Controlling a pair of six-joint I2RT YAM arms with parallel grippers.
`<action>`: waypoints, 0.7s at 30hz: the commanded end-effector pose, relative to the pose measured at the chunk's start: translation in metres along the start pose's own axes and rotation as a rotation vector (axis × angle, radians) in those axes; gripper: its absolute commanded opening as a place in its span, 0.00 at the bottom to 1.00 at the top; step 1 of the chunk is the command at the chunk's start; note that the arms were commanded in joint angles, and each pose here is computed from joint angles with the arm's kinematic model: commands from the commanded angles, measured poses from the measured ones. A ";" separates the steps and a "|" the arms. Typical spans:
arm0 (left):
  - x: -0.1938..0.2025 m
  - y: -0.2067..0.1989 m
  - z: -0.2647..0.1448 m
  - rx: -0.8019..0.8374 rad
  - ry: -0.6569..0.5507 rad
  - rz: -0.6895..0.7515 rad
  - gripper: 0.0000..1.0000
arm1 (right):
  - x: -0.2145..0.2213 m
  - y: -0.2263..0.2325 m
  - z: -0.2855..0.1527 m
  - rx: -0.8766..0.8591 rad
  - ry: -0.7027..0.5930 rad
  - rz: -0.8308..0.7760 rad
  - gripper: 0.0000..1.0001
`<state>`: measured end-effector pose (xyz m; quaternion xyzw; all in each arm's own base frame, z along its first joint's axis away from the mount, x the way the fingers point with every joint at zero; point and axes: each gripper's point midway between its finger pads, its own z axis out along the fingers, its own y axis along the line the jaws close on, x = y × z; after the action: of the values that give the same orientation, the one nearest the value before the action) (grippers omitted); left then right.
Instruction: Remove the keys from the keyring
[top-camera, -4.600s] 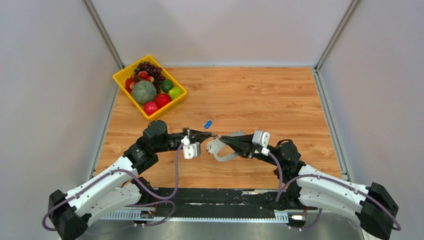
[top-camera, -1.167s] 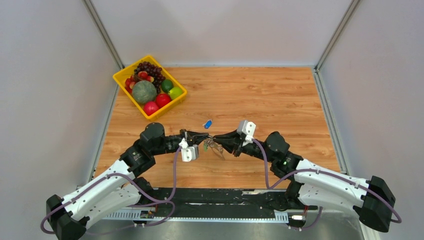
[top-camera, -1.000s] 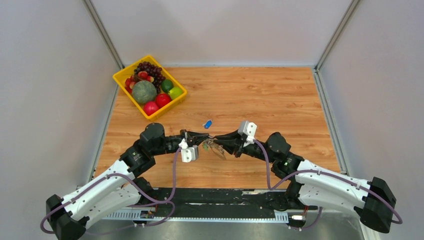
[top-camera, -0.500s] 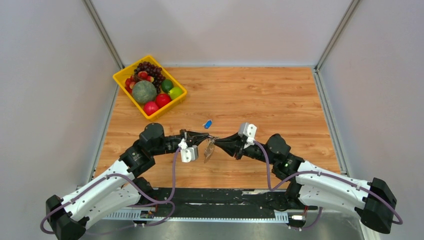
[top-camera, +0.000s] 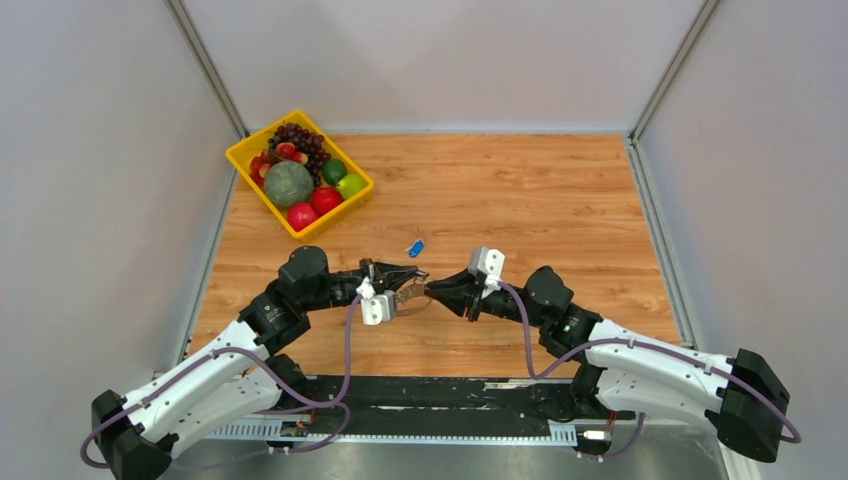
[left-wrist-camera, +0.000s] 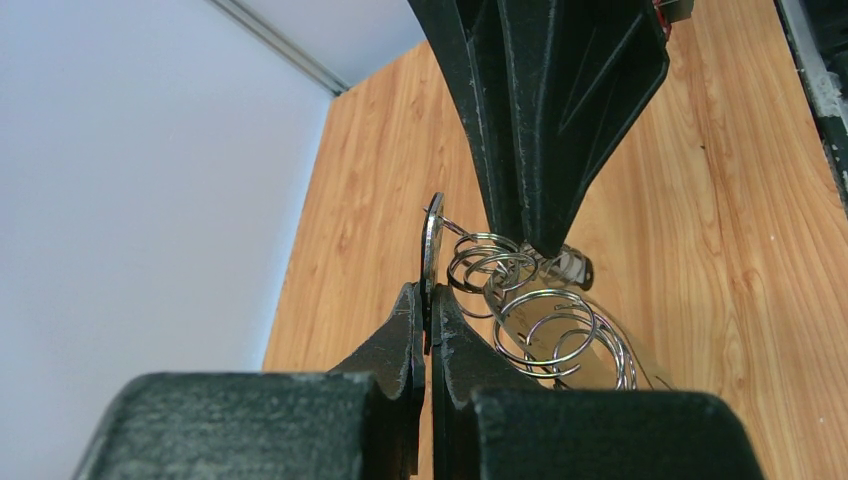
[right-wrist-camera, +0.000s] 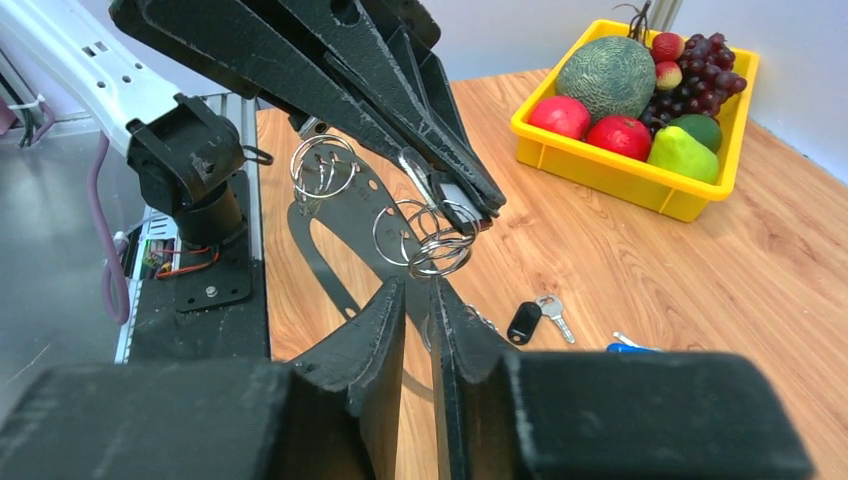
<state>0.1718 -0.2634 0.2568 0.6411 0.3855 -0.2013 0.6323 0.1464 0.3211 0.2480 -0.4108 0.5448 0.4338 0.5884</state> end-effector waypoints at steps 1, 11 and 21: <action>-0.020 0.012 -0.001 -0.029 -0.070 0.059 0.00 | -0.029 0.011 0.005 -0.061 -0.085 -0.005 0.20; -0.021 0.011 -0.001 -0.026 -0.073 0.059 0.00 | -0.034 0.008 0.008 -0.048 -0.099 -0.009 0.22; -0.021 0.011 -0.001 -0.023 -0.076 0.059 0.00 | -0.041 -0.003 0.009 0.013 -0.112 -0.007 0.05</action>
<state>0.1713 -0.2638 0.2576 0.6414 0.3830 -0.2023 0.6333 0.1469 0.3260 0.2545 -0.4104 0.5363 0.4407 0.5914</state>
